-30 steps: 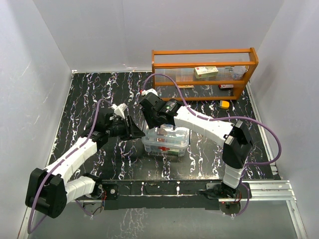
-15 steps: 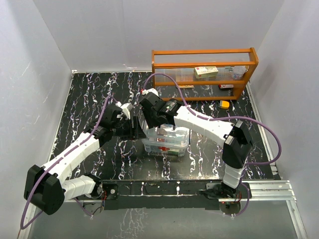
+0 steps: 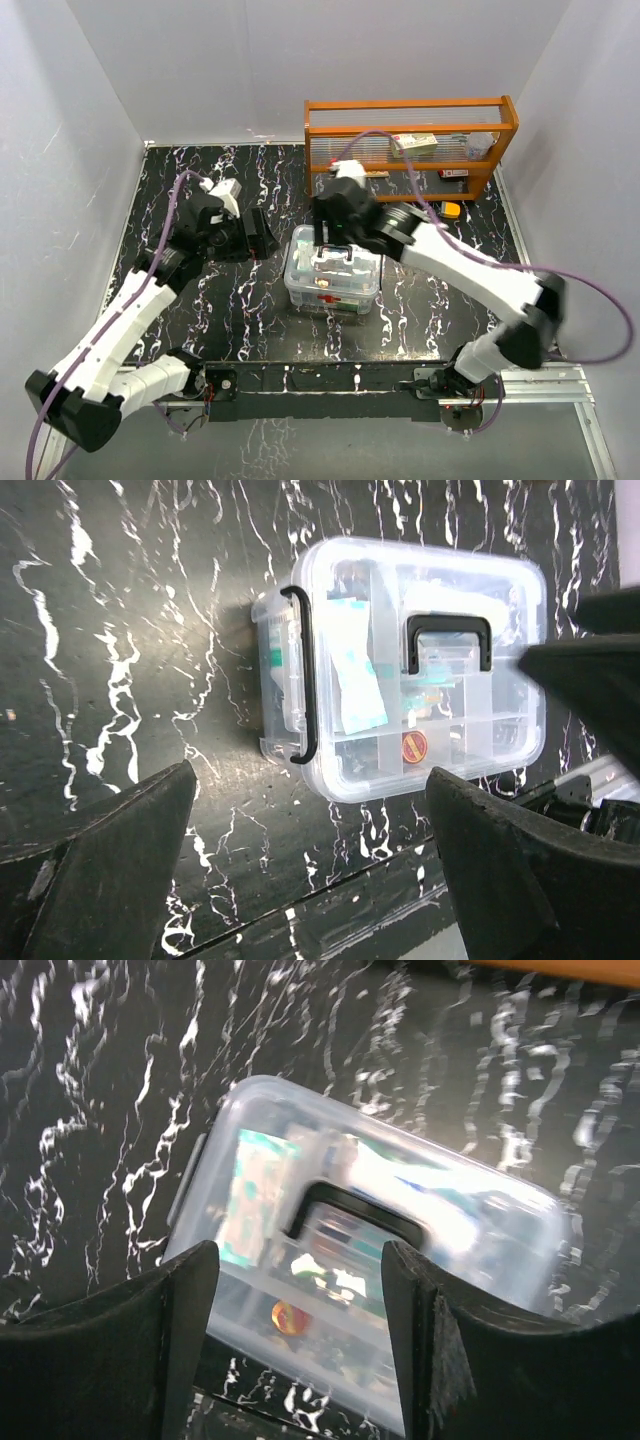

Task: Organize the medicine kit

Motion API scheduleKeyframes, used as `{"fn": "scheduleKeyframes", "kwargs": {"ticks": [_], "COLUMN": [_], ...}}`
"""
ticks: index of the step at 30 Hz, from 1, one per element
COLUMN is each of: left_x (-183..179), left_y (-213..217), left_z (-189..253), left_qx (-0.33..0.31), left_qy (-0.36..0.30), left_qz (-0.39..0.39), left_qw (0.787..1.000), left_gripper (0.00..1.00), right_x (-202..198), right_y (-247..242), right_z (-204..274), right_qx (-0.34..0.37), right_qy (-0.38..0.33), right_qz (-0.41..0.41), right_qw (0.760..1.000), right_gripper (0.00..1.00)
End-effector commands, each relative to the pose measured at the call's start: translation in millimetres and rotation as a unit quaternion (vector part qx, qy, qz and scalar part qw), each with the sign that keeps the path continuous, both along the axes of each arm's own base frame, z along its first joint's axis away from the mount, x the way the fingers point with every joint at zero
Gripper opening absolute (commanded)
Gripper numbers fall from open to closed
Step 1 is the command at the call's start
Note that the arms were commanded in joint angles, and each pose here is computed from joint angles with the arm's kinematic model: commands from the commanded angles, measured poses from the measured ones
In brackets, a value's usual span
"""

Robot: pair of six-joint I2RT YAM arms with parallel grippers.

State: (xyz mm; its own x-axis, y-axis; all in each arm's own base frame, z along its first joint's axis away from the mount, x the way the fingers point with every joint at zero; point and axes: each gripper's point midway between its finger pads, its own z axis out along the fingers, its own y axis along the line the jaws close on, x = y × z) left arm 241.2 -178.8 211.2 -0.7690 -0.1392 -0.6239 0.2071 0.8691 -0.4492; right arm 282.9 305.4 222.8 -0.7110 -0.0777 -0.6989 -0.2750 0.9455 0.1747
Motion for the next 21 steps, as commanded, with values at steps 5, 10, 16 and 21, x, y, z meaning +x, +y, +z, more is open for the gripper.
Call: {"fn": "scheduleKeyframes", "kwargs": {"ticks": [5,10,16,21], "left_x": [-18.1,-33.1,-39.5,-52.0], "left_y": [37.9,48.3,88.4,110.4], "left_z": [70.6,111.0,148.5,194.7], "left_qx": [0.022,0.005,0.032,0.011], "left_qy": [-0.118,-0.189,-0.233,-0.301], "left_qz": [0.021,0.016,0.098,0.138], "left_qw": [0.993,0.982,0.967,0.943], "left_gripper": [0.99,0.99,0.99,0.99], "right_x": [-27.2,-57.2,-78.7,-90.6], "right_y": [-124.3,-185.0,-242.8,-274.5], "right_z": [84.8,104.8,129.9,162.7], "right_qx": [0.079,0.096,0.073,0.064], "right_qy": [-0.170,-0.201,-0.238,-0.278], "right_qz": [-0.144,-0.197,-0.247,-0.261], "right_qw": [0.972,0.955,0.937,0.922], "right_gripper": [0.70,0.75,0.92,0.98]}}
